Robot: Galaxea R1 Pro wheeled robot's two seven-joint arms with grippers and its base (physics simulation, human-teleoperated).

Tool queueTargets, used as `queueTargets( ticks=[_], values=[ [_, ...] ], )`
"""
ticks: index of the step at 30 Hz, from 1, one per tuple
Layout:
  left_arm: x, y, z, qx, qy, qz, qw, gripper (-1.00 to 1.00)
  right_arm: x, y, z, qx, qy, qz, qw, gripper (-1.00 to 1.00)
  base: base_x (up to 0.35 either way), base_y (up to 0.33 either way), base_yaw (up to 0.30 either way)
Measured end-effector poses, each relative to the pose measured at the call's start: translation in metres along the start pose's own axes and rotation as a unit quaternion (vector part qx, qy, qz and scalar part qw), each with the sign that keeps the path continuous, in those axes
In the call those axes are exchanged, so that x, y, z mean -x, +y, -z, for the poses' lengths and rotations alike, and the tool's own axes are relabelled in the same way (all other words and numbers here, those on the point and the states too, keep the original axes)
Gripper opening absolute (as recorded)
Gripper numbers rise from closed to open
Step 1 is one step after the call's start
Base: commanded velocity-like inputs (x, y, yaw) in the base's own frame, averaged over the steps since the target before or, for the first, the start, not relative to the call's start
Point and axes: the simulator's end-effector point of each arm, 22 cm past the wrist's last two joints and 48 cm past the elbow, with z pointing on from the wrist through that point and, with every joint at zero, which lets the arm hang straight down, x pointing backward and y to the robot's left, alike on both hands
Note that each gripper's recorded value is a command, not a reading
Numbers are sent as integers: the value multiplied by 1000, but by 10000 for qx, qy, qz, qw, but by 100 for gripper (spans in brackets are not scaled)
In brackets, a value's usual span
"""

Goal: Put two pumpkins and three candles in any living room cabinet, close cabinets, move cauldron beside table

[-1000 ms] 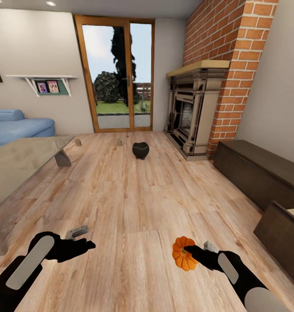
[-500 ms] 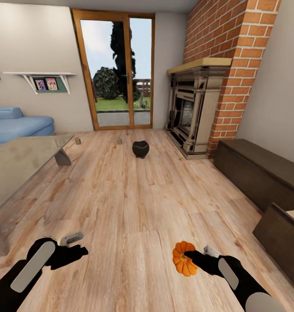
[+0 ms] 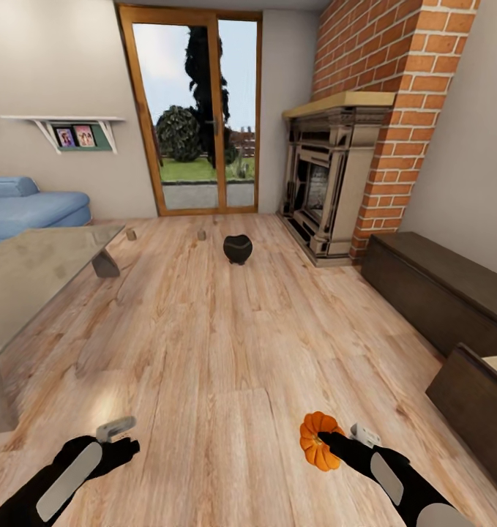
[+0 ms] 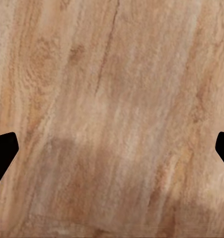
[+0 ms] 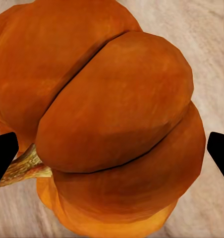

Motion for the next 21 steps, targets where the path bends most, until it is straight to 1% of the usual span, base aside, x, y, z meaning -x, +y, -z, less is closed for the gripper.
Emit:
queueTargets(
  ticks=[2,5,8,11,18,19,21],
  values=[
    [-3,-2,-6,-49,-149,-152,9998,100,1,2,2,-11,13,2,10000,-100,0,0,0],
    [-10,6,-11,10,-151,-245,9996,100,3,4,5,-25,28,4,10000,-100,0,0,0],
    [-12,12,-11,68,-115,-236,9996,100,5,5,8,-46,52,2,10000,-100,0,0,0],
    [-9,13,-8,90,-143,-211,9996,100,2,5,11,-80,114,-7,9999,-100,0,0,0],
    [-4,12,1,102,-123,-187,9997,100,2,7,19,-128,204,-41,9997,-100,0,0,0],
    [-5,14,2,124,-99,-184,9997,100,1,6,19,-143,228,-43,9996,-100,0,0,0],
    [-15,30,-1,304,48,-181,9994,100,-2,5,21,-181,272,-56,9995,-100,0,0,0]
  ],
)
